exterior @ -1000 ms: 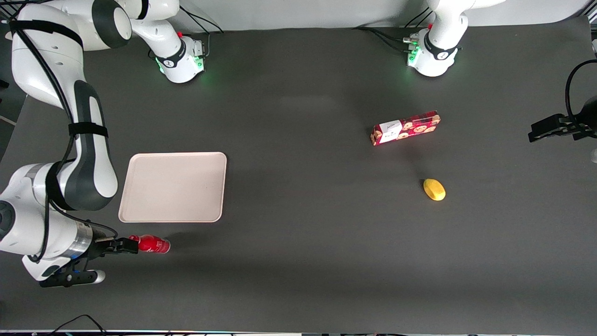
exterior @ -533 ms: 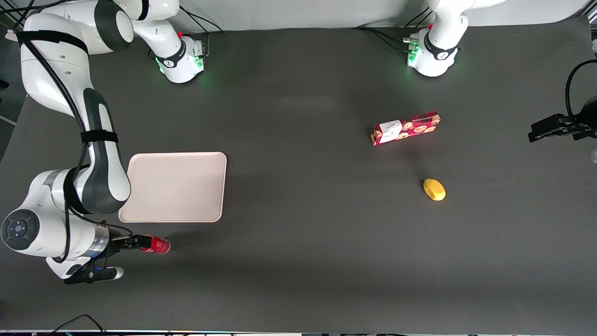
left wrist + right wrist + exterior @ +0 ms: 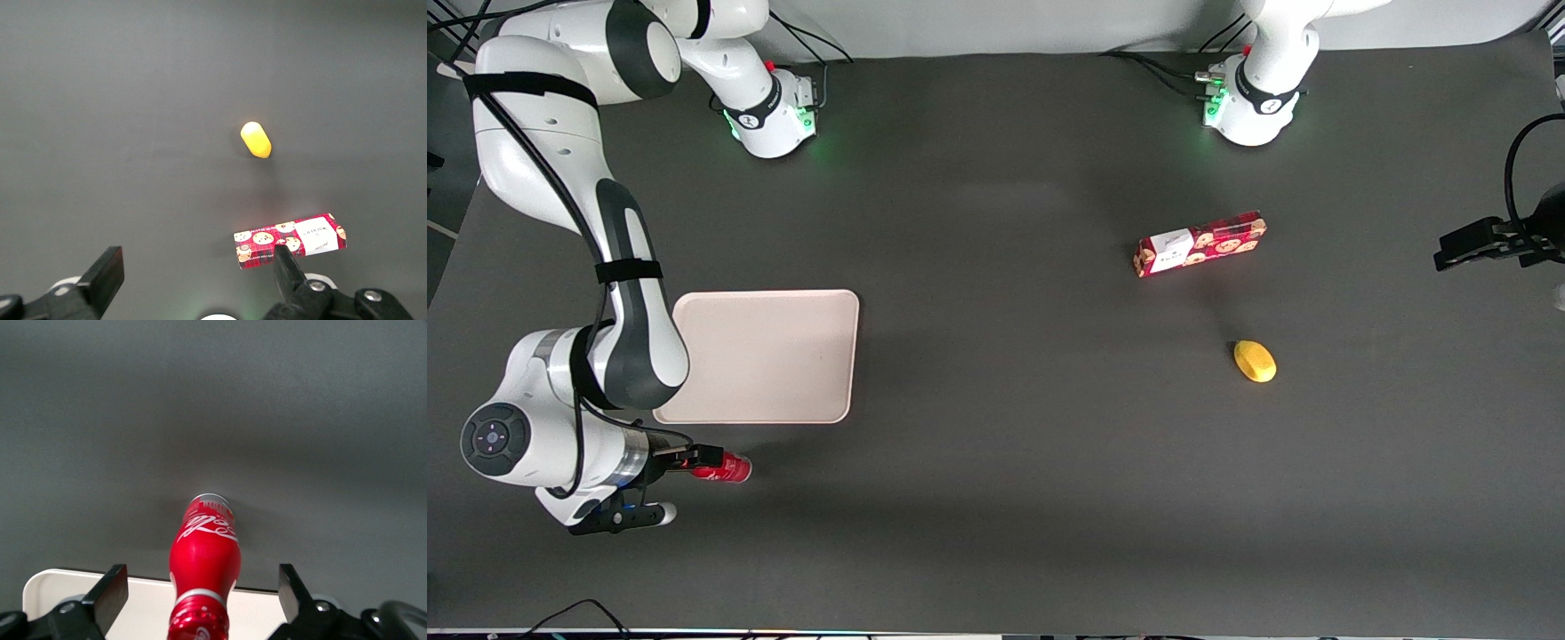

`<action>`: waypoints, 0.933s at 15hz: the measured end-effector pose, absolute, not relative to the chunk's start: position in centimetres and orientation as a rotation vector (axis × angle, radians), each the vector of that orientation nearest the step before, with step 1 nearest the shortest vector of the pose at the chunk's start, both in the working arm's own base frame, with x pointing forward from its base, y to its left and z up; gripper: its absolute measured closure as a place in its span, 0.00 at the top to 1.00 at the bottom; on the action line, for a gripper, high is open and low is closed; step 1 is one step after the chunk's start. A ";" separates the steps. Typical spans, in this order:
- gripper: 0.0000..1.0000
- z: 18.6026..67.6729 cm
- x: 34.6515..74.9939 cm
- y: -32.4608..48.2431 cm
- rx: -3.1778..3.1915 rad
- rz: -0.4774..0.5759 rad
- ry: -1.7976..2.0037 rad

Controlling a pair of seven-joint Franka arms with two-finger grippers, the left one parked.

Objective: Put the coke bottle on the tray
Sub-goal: 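Close the right gripper around the red bottle's body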

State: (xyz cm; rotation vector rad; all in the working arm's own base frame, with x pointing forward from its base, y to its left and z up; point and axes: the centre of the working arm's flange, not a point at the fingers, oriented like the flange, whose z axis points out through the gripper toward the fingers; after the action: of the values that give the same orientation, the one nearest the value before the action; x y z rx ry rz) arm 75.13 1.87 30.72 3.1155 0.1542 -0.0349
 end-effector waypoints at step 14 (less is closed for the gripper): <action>0.60 31.2 74.5 2.0 3.117 -0.035 0.166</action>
State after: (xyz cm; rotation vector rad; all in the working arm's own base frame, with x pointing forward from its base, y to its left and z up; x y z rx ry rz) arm 74.54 1.96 31.24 3.1168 0.1657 -0.0347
